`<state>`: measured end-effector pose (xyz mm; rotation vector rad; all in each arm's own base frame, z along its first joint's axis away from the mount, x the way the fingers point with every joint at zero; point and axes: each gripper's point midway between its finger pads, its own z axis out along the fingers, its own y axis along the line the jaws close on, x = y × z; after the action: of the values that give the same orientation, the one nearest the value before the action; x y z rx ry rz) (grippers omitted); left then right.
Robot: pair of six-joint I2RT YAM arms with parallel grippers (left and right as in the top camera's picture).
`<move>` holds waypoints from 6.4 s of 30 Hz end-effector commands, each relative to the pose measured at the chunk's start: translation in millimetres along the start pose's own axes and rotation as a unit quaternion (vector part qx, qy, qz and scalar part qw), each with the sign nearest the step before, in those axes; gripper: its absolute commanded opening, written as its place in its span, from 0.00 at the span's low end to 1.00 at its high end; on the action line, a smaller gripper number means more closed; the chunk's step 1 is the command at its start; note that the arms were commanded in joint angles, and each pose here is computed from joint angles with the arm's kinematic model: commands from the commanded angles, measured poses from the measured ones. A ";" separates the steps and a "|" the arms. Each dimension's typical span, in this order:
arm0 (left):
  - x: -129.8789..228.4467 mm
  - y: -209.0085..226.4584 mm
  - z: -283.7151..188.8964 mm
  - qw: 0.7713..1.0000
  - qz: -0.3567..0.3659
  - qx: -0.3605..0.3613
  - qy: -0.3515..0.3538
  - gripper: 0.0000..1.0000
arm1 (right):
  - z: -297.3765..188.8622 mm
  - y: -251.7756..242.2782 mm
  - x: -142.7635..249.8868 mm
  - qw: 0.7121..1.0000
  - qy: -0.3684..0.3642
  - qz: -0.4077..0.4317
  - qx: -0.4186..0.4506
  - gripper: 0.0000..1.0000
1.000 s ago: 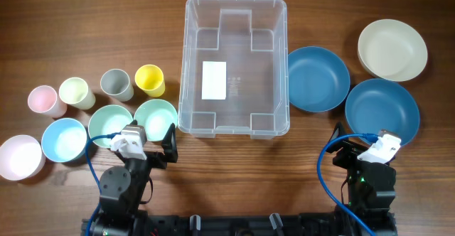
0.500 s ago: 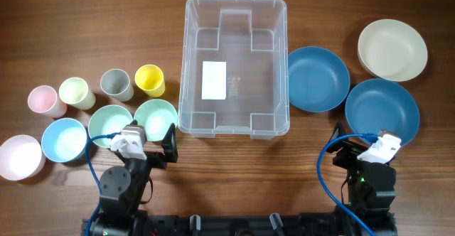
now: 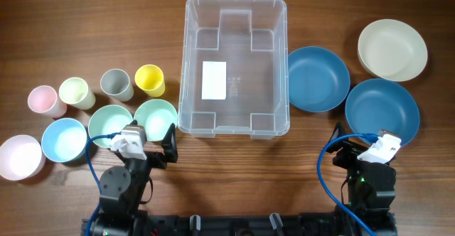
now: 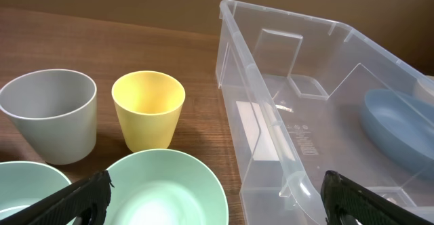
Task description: Pack container
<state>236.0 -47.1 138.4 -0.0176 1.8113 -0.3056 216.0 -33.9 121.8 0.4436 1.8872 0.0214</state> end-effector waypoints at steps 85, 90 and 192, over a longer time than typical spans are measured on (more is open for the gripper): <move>1.2 0.7 0.6 1.000 0.005 0.001 -0.001 1.00 | -1.1 0.7 -3.8 1.000 -0.009 -0.004 -0.002 1.00; 1.2 0.7 0.6 1.000 0.005 0.001 -0.001 1.00 | -1.1 0.7 -3.8 1.000 -0.009 -0.004 -0.002 1.00; -62.5 47.1 19.4 0.980 -0.032 -0.191 0.054 1.00 | 72.6 -172.0 8.7 0.804 0.390 0.261 0.365 0.97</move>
<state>277.1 0.4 176.9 -0.3111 1.9749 -0.0137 245.1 -206.0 62.5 1.6278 2.4670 -0.1281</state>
